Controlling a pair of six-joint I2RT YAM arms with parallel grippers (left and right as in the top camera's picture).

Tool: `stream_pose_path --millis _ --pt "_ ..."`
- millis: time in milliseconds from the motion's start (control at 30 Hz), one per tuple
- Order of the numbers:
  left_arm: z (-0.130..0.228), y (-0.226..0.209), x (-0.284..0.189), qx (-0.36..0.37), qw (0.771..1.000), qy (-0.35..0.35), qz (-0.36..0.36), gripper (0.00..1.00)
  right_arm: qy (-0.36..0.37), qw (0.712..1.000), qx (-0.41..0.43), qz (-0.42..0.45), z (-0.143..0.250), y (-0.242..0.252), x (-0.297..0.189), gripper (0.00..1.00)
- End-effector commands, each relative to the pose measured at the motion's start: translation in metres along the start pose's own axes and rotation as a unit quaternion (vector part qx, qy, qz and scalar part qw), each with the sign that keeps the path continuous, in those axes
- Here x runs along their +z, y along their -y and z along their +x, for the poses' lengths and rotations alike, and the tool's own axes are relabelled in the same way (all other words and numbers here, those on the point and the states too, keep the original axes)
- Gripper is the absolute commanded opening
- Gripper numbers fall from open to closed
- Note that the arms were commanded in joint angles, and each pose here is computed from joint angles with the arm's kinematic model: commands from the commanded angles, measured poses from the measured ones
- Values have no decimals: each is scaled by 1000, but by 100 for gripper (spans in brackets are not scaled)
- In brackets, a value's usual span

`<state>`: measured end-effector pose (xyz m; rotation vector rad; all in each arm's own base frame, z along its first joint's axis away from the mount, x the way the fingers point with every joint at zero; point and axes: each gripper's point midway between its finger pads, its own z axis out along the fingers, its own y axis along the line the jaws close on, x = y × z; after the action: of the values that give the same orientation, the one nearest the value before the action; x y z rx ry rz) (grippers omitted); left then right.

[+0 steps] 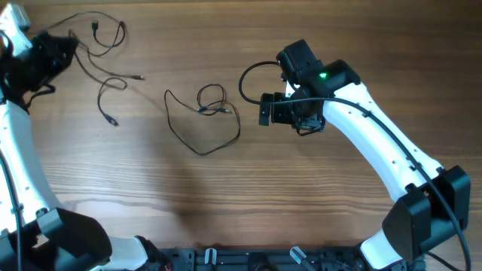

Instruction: Untangle cables

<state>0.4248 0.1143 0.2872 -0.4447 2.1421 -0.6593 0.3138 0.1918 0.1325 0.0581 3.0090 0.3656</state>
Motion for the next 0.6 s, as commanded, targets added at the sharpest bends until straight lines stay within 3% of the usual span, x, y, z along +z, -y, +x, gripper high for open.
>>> stream_pose_path --millis 0,167,367,567 --pt "2 -36 -7 39 998 -8 -45 4 -2 1000 -1 7 -1 3 5 100" --pt "7 -89 -15 -8 993 -17 -113 4 -4 1000 -2 8 0 3 5 100" --pt "10 -164 -36 -44 969 -16 -244 4 -5 1000 -1 9 1 3 5 100" --pt "7 -213 -18 -47 960 -9 -277 4 -8 1000 0 10 2 4 5 100"
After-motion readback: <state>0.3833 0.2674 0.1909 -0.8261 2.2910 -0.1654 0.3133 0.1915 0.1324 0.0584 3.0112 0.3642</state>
